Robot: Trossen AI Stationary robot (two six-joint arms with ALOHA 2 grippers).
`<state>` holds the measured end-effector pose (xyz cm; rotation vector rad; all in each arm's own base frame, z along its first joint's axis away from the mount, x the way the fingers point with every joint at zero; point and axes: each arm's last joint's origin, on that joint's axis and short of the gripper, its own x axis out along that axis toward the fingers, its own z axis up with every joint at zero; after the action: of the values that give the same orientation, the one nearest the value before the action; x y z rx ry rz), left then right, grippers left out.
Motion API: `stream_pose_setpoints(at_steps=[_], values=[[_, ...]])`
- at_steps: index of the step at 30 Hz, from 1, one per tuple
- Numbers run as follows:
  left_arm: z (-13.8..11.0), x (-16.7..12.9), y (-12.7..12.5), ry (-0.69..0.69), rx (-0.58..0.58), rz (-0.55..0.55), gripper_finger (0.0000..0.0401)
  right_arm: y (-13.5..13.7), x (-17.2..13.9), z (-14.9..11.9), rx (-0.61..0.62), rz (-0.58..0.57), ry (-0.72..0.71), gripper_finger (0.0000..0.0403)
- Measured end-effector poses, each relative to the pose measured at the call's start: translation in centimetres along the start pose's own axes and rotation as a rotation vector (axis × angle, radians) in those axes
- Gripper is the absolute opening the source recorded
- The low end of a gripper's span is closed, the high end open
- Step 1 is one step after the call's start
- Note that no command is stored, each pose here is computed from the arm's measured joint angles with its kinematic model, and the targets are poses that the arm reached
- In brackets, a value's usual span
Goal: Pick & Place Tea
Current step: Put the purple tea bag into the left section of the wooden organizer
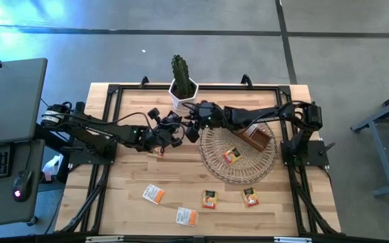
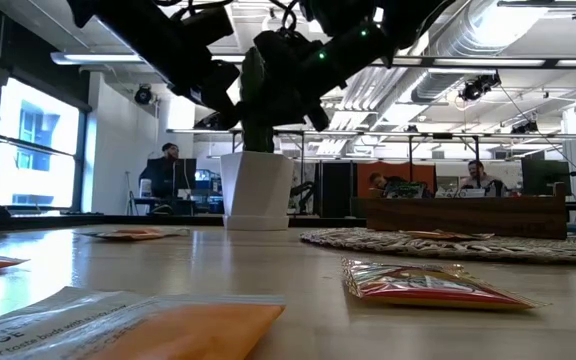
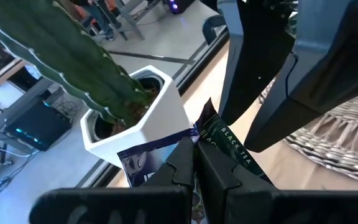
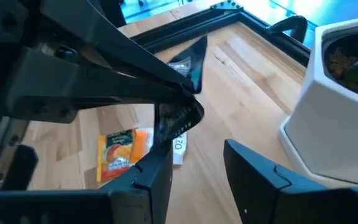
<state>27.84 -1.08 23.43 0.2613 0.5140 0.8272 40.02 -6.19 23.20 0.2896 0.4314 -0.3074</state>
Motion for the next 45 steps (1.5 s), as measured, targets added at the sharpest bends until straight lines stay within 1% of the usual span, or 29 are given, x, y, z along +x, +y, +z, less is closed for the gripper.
stream_pose_setpoints(at_steps=[8, 11, 14, 18, 20, 24, 29, 31, 36, 39, 42, 45], values=[[0.1, 0.0, 0.0, -0.005, -0.008, -0.017, 0.0003, 0.0, 0.0, 0.7, -0.008, 0.021, -0.062, 0.0139], [0.1, 0.0, -0.1, -0.005, -0.008, -0.019, 0.0003, 0.1, 0.0, 0.7, -0.012, 0.044, -0.064, 0.0128], [0.1, 0.0, -0.1, -0.005, -0.008, -0.021, 0.0003, 0.1, 0.0, 0.7, -0.013, 0.045, -0.058, 0.0095], [0.1, 0.0, -0.1, -0.006, -0.008, -0.022, 0.0003, 0.1, 0.0, 0.6, -0.033, 0.043, -0.053, 0.0029], [0.1, 0.0, -0.1, -0.006, -0.009, -0.023, 0.0003, 0.1, 0.0, 0.6, -0.052, 0.042, -0.053, 0.0008], [0.1, 0.0, -0.1, -0.006, -0.010, -0.037, 0.0003, 0.1, 0.0, 0.6, -0.060, 0.046, -0.052, 0.0018], [0.1, 0.0, -0.1, -0.006, -0.006, -0.038, 0.0003, 0.1, 0.0, 0.5, -0.078, 0.054, -0.043, 0.0004], [0.1, 0.0, -0.1, -0.006, 0.024, -0.044, 0.0003, 0.1, 0.0, 0.5, -0.075, 0.047, -0.034, 0.0005], [0.1, 0.0, -0.3, -0.001, 0.047, -0.111, 0.0003, -0.1, 0.0, 0.0, -0.078, 0.009, 0.008, 0.0003], [0.1, 0.0, -0.3, -0.002, 0.062, -0.123, 0.0005, -0.1, -0.1, -0.1, -0.079, 0.005, 0.025, 0.0002], [0.0, 0.0, -0.4, 0.000, 0.064, -0.137, 0.0024, 0.1, -0.1, -0.4, -0.082, 0.005, 0.043, 0.0001], [0.0, 0.0, -0.4, 0.001, 0.067, -0.140, 0.0060, 0.3, -0.1, -0.6, -0.089, -0.006, 0.056, 0.0001]])
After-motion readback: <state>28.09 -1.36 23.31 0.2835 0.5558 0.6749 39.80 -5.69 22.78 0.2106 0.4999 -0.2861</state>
